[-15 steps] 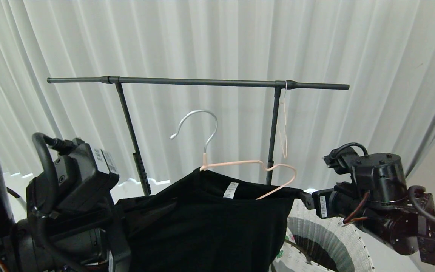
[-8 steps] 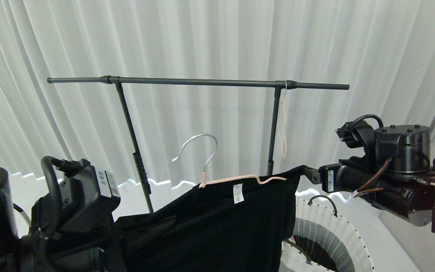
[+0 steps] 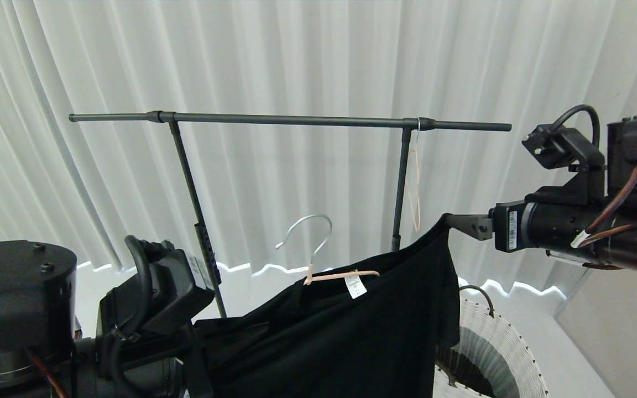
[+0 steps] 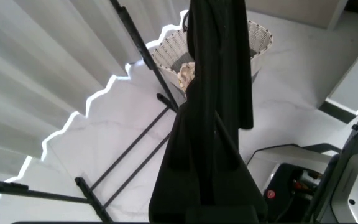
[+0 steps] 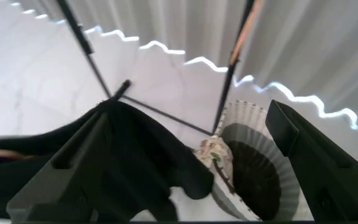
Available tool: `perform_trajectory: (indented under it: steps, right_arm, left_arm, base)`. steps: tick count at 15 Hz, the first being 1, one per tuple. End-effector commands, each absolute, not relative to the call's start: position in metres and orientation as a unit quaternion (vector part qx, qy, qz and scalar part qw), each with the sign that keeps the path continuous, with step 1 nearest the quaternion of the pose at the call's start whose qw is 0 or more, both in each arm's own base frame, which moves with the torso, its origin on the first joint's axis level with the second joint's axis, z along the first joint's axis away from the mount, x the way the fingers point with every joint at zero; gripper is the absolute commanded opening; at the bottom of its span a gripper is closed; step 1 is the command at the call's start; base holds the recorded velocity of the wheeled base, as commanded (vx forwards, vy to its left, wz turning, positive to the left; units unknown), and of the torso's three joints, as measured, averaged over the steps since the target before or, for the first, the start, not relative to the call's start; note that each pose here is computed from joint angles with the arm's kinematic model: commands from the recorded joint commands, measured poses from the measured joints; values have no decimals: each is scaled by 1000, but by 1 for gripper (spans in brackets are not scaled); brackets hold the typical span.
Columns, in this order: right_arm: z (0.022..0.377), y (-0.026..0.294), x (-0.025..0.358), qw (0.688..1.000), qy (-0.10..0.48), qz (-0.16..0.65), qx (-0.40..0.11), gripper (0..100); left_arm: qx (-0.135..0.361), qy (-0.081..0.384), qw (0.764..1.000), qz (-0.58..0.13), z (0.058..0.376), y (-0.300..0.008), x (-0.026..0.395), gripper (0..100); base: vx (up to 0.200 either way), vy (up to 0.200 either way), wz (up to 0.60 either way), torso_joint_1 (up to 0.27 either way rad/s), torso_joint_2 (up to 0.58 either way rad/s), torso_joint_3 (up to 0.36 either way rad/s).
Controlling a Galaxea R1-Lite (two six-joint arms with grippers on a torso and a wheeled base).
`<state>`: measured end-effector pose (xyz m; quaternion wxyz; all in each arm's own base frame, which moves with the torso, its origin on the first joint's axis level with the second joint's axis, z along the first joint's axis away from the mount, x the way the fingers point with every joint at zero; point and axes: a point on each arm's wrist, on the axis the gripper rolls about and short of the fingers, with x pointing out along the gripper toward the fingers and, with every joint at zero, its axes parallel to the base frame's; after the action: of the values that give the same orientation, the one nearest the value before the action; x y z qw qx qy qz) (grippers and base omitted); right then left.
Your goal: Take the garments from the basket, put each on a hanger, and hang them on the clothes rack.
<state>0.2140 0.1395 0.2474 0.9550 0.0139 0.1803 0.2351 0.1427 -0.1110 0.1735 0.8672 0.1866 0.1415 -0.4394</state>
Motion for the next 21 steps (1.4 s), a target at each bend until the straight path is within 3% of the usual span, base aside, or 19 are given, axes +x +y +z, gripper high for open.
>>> perform_trajectory:
  steps: [1,6,9,12,15,21]
  right_arm:
    - [277,129,200,951,157,264,24,100]
    - [303,118,186,921,202,332,2,100]
    - [302,120,183,902,196,381,-51,100]
    - [295,136,161,831,206,497,-138,100]
    - [281,167,148,773,214,567,-186,100]
    - [256,201,156,723,223,605,-247,100]
  left_arm:
    - [185,142,869,-437,174,-112,146,0]
    - [179,106,875,-438,184,-114,148,0]
    - [179,98,872,-446,186,-115,144,0]
    - [180,88,861,-468,189,-122,138,0]
    - [182,75,847,-494,193,-133,132,0]
    - [184,68,835,-513,194,-139,126,0]
  base:
    - [0,0,0,0,0,0]
    - [0,0,0,0,0,0]
    - [0,0,0,0,0,0]
    - [0,0,0,0,0,0]
    - [0,0,0,0,0,0]
    - [0,0,0,0,0,0]
